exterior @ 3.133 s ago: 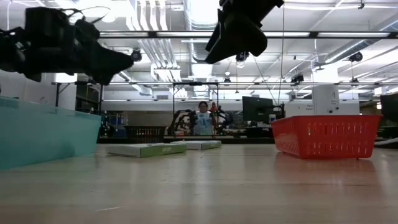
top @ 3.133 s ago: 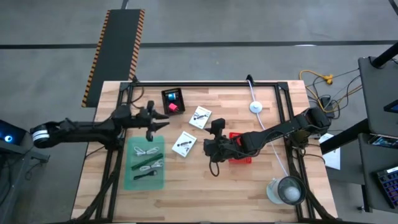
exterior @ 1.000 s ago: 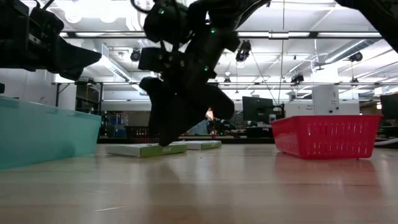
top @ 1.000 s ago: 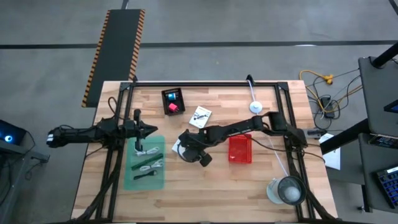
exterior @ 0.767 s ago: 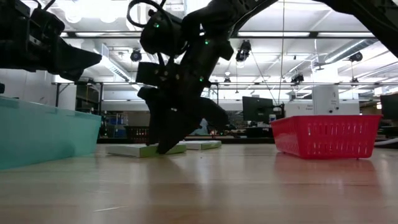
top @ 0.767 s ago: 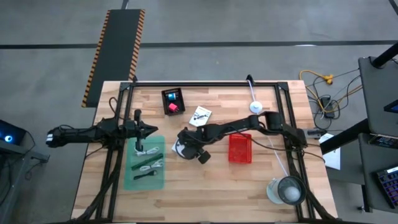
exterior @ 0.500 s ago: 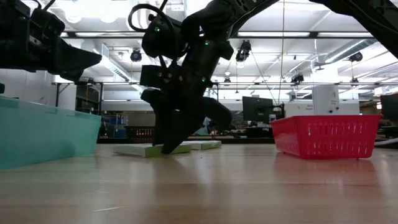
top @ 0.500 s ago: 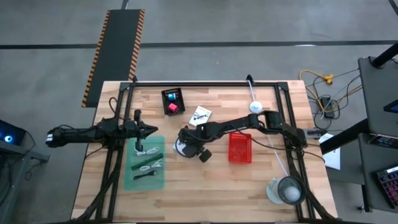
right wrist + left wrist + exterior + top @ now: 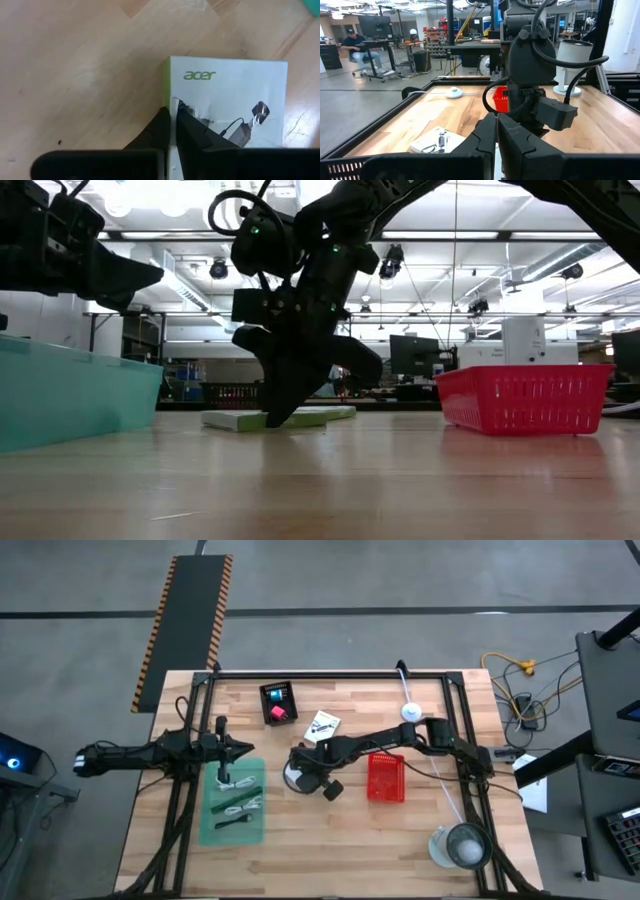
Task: Pick and place items into bin
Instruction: Put the bottom white USB box into the orange bin
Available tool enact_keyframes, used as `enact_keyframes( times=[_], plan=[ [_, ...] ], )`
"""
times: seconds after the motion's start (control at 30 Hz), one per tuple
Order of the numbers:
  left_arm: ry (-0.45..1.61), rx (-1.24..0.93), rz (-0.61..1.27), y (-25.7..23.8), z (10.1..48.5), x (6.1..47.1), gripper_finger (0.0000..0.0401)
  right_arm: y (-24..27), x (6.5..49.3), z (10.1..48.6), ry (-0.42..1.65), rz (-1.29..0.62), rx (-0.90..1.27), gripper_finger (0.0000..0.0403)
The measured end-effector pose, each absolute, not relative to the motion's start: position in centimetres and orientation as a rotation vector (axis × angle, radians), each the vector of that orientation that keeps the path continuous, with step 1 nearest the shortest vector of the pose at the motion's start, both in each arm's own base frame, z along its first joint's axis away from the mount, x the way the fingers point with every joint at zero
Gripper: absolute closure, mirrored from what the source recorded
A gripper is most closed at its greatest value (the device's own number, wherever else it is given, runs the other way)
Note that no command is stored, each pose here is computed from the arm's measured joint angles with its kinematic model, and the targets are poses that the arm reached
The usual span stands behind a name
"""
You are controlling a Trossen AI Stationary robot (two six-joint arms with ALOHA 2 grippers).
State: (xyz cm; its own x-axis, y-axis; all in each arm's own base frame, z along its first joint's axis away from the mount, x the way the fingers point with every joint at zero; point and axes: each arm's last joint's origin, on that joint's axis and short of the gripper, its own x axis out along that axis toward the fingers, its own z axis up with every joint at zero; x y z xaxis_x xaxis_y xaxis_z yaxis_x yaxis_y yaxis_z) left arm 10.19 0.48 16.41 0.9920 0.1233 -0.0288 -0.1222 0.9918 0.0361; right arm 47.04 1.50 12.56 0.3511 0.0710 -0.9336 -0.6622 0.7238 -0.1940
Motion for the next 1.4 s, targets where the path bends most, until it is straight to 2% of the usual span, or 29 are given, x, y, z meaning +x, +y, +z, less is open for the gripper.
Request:
enact_keyframes(
  times=[0.27,0.67,0.87,1.07,1.27,1.4],
  plan=[
    [0.033,0.034,0.123,0.5,16.4,10.2,0.0399,1.5,46.7,14.6,1.153,0.448,-0.524,0.0394],
    [0.038,0.035,0.123,0.5,16.4,10.2,0.0399,1.5,44.1,22.3,1.141,0.182,-0.165,0.0394],
    [0.040,0.035,0.123,0.5,16.3,10.2,0.0399,1.4,41.3,25.2,1.239,-0.120,0.065,0.0394],
    [0.040,0.035,0.123,0.5,16.3,10.2,0.0399,2.3,38.3,27.2,1.308,-0.406,0.172,0.0394],
    [0.040,0.041,0.124,0.5,16.3,10.2,0.0399,4.5,36.7,27.9,1.334,-0.465,0.220,0.0394],
    [0.037,0.044,0.127,0.5,16.4,10.2,0.0399,6.4,35.9,27.5,1.386,-0.427,0.157,0.0394]
  ],
)
